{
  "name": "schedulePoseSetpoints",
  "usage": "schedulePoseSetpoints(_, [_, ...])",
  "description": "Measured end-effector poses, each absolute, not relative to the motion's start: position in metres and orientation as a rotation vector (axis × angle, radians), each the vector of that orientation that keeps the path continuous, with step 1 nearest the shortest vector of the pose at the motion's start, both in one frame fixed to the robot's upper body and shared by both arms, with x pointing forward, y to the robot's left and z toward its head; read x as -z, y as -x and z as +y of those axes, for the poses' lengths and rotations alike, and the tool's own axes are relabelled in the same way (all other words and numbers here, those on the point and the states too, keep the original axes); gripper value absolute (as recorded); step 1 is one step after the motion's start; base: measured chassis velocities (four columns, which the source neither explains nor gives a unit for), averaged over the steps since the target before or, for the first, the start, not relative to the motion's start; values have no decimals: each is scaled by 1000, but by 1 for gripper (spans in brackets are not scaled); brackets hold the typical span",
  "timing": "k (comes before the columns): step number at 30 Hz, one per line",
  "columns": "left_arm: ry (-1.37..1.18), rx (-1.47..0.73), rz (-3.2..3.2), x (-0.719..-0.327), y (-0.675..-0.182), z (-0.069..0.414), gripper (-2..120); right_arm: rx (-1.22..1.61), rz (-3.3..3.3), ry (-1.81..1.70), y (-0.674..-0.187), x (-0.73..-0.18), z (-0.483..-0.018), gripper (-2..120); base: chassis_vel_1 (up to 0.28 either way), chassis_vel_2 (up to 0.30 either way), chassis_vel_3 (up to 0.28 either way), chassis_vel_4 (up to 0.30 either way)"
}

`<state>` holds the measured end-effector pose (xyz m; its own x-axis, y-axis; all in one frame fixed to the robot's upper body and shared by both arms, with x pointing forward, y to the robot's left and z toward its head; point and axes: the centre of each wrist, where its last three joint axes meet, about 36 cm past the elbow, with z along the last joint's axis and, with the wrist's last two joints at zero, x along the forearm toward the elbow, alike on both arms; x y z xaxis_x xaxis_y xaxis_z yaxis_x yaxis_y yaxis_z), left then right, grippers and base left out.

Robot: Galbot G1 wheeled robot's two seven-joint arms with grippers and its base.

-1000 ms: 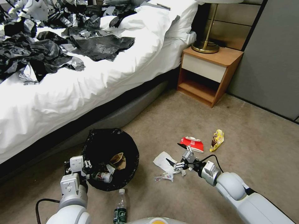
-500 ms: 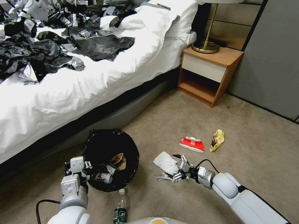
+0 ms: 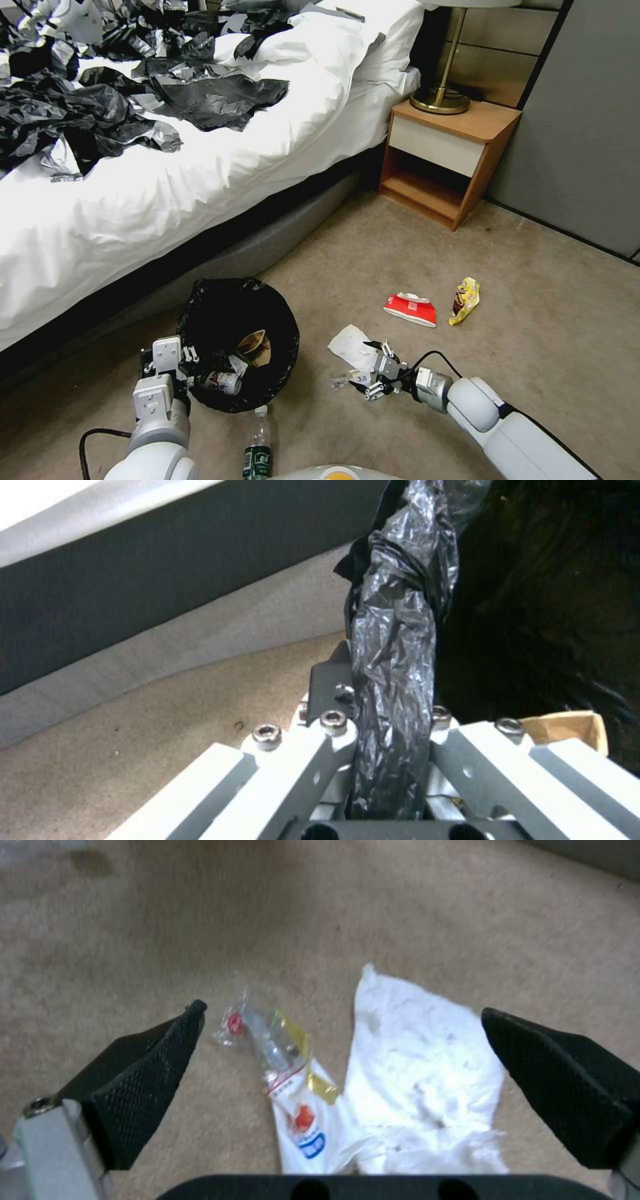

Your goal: Pick up the trash bin, then pick up the garbage from the floor and place it into the trash bin.

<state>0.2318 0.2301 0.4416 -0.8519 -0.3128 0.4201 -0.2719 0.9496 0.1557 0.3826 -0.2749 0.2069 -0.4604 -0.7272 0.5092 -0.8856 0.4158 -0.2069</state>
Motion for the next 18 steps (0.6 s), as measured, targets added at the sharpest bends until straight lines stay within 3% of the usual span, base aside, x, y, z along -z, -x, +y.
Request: schedulePoseSetpoints(18, [-425,128,-2645,-440,-230,230,2,-618,-2285,-1400,-388,-169,-244,95,0,0,0,0])
